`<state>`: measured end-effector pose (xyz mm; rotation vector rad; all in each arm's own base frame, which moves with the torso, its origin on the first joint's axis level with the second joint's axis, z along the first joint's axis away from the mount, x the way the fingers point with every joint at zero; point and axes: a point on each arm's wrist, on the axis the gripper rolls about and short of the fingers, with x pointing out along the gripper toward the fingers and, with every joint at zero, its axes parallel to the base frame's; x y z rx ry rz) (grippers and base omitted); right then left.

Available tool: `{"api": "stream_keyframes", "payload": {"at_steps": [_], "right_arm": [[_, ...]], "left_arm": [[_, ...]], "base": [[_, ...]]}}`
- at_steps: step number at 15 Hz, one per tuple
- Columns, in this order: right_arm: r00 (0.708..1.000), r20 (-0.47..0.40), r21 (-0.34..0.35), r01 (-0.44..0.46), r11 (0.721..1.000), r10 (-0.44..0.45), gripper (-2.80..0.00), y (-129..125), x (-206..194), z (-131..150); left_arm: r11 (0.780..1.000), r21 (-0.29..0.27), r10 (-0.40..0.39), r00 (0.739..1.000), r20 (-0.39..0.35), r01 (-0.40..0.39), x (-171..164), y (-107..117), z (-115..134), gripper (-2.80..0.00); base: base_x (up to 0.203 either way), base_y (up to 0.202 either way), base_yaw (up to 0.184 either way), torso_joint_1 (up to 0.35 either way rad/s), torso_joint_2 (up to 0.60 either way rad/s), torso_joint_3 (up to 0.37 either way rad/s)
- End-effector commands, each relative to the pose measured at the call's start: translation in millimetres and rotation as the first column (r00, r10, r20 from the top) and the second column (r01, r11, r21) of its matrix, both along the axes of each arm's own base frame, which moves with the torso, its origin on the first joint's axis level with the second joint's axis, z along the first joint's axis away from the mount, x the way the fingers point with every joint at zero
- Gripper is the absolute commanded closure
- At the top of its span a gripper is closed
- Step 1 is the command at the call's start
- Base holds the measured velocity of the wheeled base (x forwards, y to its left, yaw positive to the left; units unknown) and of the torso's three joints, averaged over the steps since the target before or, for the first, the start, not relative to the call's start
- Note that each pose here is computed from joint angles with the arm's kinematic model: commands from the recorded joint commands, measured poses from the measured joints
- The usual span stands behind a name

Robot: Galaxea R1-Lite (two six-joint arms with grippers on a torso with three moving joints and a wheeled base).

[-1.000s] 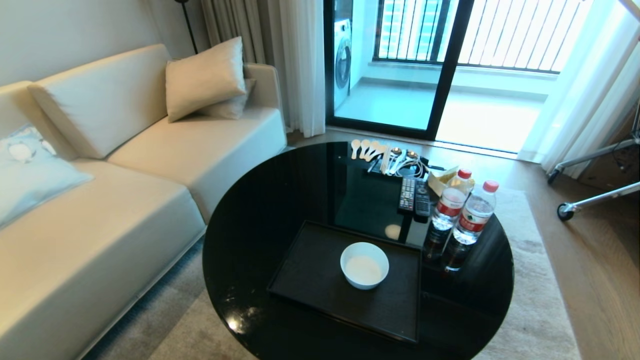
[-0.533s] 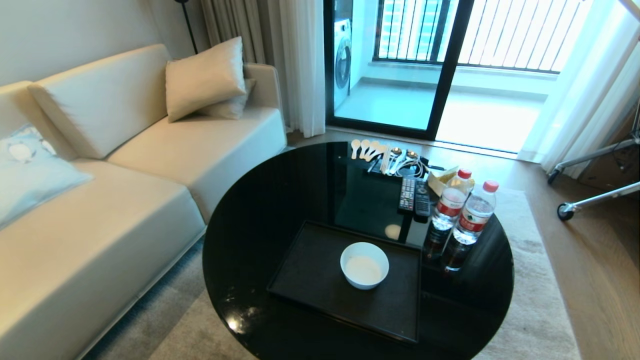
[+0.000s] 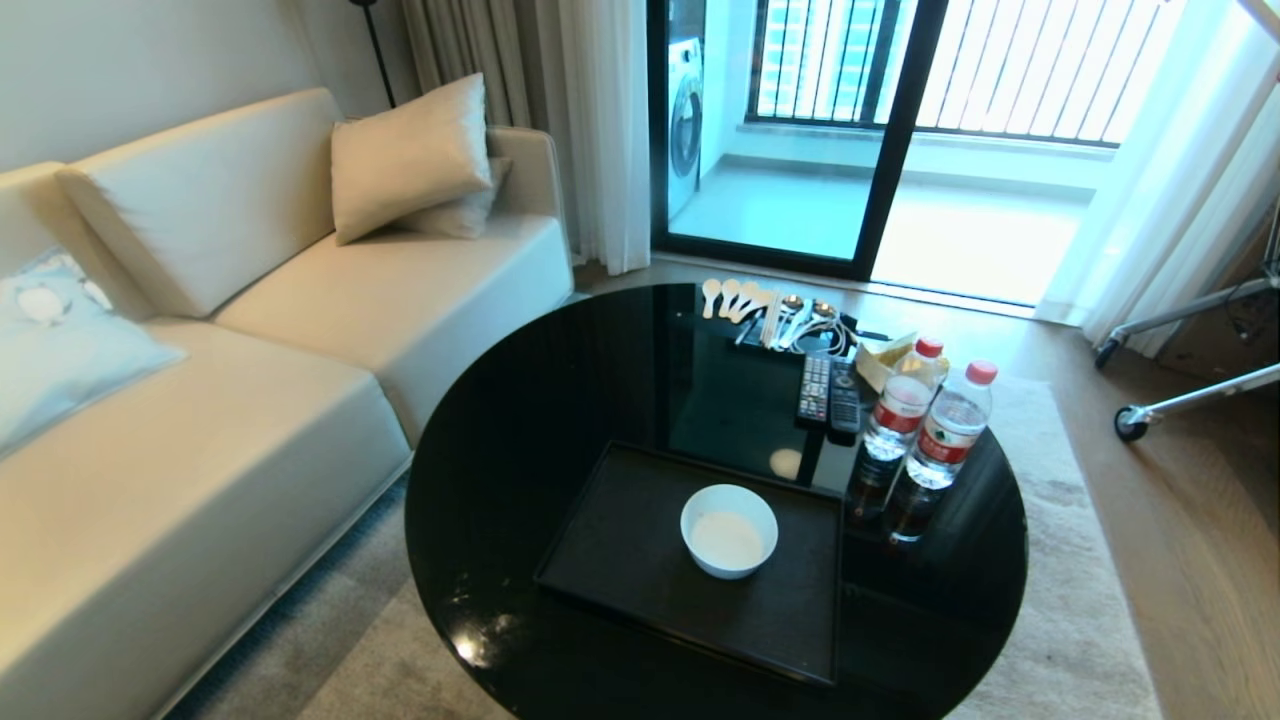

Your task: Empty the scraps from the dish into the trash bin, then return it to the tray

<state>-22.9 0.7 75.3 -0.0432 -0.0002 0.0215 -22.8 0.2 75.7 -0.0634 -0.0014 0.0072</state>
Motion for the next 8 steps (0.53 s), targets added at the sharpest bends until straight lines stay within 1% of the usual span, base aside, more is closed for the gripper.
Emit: {"api": "stream_keyframes", "payload": {"at_steps": [1, 8], "right_arm": [[1.000, -0.001, 0.002, 0.002, 1.000, -0.002, 0.00, 0.0, 0.1, 0.0], [1.000, -0.001, 0.009, 0.003, 1.000, -0.003, 0.00, -0.1, 0.1, 0.0]], "left_arm": [[1.000, -0.001, 0.000, 1.000, 0.000, 0.000, 0.0, 0.0, 0.0, 0.00], [1.000, -0.001, 0.000, 1.000, 0.000, 0.000, 0.0, 0.0, 0.0, 0.00]], "base": [[0.000, 0.000, 0.000, 0.000, 0.00, 0.000], [0.000, 0.000, 0.000, 0.000, 0.00, 0.000]]}}
